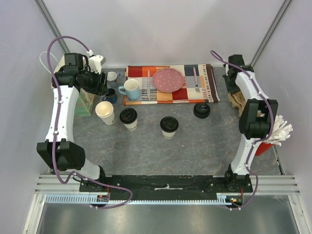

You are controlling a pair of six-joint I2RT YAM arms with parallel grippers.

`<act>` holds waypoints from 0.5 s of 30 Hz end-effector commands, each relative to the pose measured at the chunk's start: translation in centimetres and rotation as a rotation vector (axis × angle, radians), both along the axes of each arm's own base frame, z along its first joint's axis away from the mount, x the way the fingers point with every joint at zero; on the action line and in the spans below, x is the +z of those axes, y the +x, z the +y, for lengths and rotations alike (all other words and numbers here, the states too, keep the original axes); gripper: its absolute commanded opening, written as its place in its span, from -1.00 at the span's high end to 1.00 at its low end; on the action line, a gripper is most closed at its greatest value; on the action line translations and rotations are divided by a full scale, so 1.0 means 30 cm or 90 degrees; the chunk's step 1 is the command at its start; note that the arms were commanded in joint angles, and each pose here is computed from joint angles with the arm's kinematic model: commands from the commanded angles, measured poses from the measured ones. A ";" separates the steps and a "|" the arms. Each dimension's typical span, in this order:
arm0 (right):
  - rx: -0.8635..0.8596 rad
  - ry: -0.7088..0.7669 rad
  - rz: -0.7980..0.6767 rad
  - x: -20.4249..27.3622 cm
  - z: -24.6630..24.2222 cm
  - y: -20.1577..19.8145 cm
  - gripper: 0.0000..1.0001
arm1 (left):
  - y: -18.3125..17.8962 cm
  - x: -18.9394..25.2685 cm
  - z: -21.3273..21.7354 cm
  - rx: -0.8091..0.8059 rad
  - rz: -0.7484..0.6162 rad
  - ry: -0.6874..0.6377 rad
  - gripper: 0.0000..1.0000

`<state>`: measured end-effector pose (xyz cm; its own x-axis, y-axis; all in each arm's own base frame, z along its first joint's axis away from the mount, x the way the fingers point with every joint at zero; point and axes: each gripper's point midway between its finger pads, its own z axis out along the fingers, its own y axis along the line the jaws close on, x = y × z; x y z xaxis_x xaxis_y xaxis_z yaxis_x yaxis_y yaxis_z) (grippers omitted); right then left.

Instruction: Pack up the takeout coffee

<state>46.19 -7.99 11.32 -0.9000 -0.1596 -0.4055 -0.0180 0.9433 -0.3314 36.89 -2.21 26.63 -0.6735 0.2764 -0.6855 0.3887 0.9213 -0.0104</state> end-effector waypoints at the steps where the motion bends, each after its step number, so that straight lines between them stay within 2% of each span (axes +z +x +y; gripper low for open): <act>1: -0.029 -0.018 -0.115 0.200 -0.026 0.036 1.00 | 0.014 0.063 -0.009 -0.023 -0.039 0.000 -0.24; 7: -0.025 -0.008 -0.138 0.226 -0.014 0.037 1.00 | 0.014 0.059 -0.011 -0.027 -0.037 -0.001 -0.24; 15: -0.031 0.030 -0.070 0.055 0.018 0.019 1.00 | 0.011 0.061 -0.016 -0.030 -0.038 -0.004 -0.25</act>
